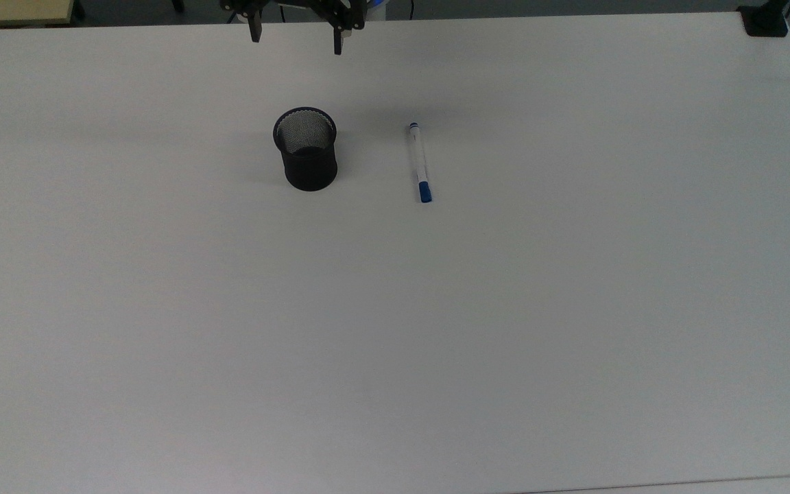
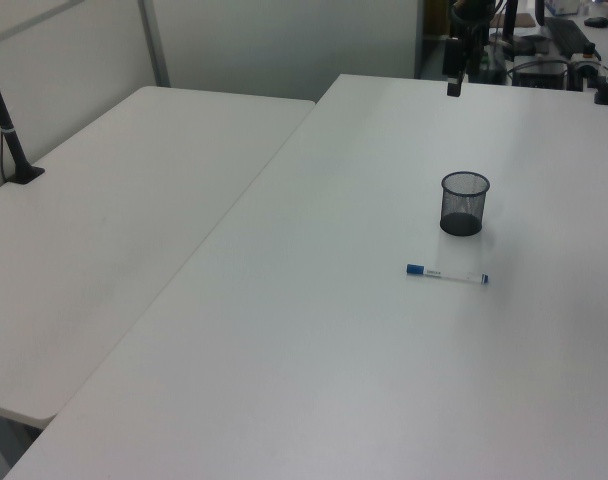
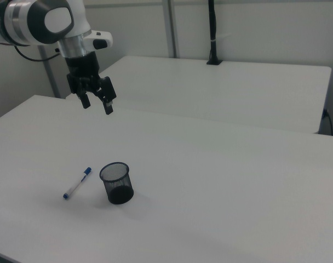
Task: Insert the marker
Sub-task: 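Move the gripper toward the white blue-capped marker beside the mesh cup, then lower the open gripper over the marker's blue-capped end, then close the gripper on the marker near its blue cap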
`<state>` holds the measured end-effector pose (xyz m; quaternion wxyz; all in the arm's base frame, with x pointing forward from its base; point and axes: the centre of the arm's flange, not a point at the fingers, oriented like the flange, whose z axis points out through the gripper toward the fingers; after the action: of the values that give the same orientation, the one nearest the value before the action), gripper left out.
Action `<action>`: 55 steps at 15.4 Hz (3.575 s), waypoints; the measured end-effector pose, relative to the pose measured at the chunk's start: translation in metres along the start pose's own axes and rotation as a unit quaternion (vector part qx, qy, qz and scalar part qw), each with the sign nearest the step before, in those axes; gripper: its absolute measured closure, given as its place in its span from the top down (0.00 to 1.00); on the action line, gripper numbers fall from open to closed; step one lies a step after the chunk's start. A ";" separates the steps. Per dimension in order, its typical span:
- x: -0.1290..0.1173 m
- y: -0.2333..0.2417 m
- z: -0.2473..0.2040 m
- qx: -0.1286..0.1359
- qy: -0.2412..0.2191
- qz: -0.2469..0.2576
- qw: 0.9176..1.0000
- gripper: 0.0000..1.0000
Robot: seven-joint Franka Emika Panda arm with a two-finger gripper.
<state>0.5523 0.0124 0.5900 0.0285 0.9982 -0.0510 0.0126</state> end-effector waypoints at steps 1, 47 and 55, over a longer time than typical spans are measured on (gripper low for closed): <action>0.000 -0.001 0.001 0.000 -0.001 -0.001 1.000 1.00; 0.011 -0.167 0.268 -0.008 -0.077 -0.150 0.986 0.50; 0.009 -0.178 0.275 -0.014 -0.076 -0.082 0.994 0.33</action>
<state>0.5852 0.1726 0.3058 0.0398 0.9966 0.0284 -0.0660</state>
